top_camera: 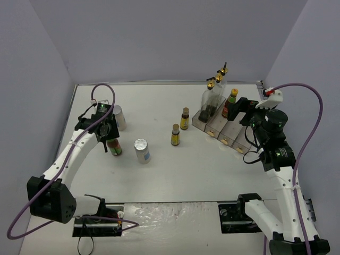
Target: Organize the condiment bottles
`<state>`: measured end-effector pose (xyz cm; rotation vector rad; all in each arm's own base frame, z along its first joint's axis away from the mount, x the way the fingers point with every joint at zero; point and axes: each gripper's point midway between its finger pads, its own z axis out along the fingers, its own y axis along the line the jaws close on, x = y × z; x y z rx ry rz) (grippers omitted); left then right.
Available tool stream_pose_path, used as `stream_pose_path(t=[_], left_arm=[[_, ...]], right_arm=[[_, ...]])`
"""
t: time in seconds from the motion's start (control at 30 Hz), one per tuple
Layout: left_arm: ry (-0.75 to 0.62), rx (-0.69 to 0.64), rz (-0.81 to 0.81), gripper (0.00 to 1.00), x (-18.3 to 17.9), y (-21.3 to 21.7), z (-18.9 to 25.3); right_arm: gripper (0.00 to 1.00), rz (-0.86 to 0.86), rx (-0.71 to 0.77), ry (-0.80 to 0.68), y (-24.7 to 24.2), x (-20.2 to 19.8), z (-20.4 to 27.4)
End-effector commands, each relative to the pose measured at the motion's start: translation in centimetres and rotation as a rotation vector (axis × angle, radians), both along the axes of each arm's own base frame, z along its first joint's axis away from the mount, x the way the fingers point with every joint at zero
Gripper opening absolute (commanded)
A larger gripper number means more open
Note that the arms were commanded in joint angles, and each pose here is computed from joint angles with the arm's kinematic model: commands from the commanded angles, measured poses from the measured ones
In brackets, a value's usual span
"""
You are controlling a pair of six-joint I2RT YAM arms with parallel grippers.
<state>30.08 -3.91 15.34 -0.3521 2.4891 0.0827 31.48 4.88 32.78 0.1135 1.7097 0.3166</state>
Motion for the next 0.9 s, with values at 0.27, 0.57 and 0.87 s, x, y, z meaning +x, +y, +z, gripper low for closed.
stream_pose_path(t=[0.27,0.57,0.87], left_arm=[[-0.248,-0.091,-0.153,0.0,-0.6,-2.7,10.1],[-0.344,-0.007,-0.256,0.0,0.1,-2.7,14.8],[-0.419,0.019,-0.406,0.0,3.0,-5.4,18.1]], right_arm=[[1.0,0.065,0.008,-0.081,1.5,-0.8,2.3],[1.0,0.103,0.008,-0.087,2.2,-1.3,2.4],[1.0,0.124,0.001,-0.079,2.4,-2.0,2.4]])
